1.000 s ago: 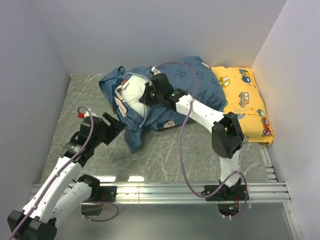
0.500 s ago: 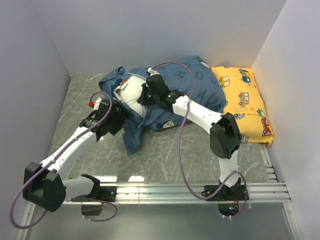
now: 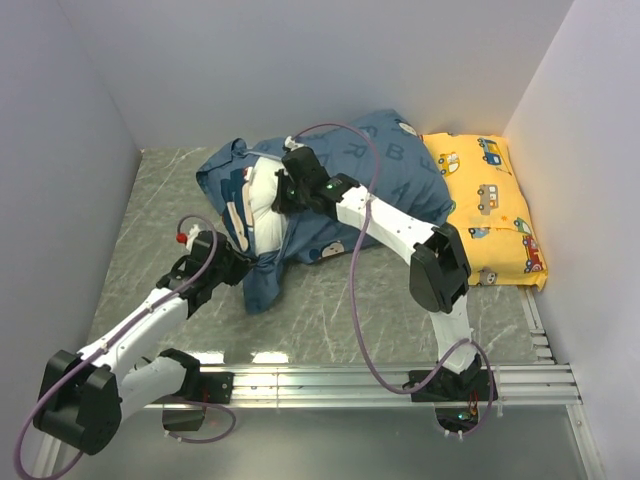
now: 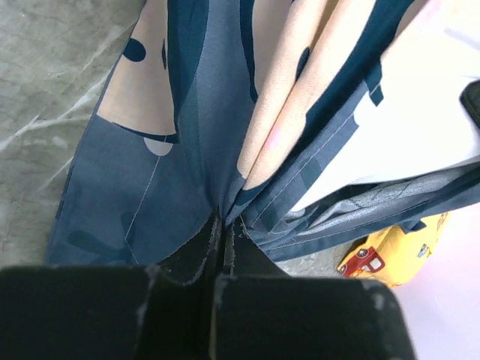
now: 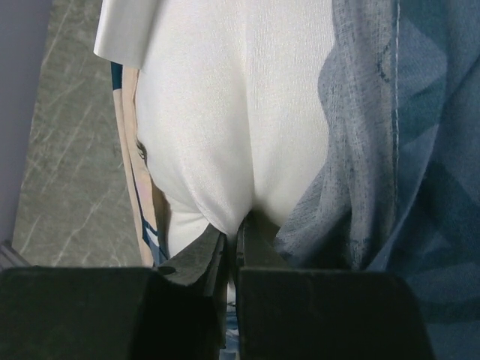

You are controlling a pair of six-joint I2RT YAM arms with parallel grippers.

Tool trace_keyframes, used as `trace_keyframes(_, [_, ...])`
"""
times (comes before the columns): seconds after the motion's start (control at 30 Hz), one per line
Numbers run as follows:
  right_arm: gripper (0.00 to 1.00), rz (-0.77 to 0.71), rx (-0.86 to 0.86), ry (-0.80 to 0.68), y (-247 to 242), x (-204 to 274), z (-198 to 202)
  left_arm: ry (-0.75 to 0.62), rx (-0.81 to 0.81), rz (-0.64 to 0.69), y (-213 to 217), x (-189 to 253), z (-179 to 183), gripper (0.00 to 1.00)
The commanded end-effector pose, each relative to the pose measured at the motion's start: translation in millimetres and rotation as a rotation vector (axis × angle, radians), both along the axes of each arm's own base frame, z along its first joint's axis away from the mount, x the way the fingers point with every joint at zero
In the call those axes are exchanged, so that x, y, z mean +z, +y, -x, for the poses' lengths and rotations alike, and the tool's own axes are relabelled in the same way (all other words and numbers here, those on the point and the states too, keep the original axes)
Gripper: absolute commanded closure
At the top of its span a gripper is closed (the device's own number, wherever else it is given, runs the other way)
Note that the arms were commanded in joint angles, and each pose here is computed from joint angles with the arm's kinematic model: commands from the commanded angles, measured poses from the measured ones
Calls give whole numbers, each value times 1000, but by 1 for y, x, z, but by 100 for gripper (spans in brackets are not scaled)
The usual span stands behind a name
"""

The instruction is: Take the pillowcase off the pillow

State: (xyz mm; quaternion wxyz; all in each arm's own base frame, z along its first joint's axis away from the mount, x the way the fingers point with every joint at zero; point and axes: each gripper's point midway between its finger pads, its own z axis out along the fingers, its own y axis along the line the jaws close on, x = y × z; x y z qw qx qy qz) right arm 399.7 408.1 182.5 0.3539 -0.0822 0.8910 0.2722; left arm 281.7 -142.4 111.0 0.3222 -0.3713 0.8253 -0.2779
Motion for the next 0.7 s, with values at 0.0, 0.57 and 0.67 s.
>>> trace_keyframes(0.0, [100,-132,-85,-193,-2,80,-43,112,-27,-27,5,-29,30,100])
trace_keyframes(0.57, [100,-286,-172,-207,-61,143,-88,183,-52,-50,18,-56,69,100])
trace_keyframes(0.67, [100,-288,-181,-205,-68,143,-93,193,-59,-55,19,-56,73,99])
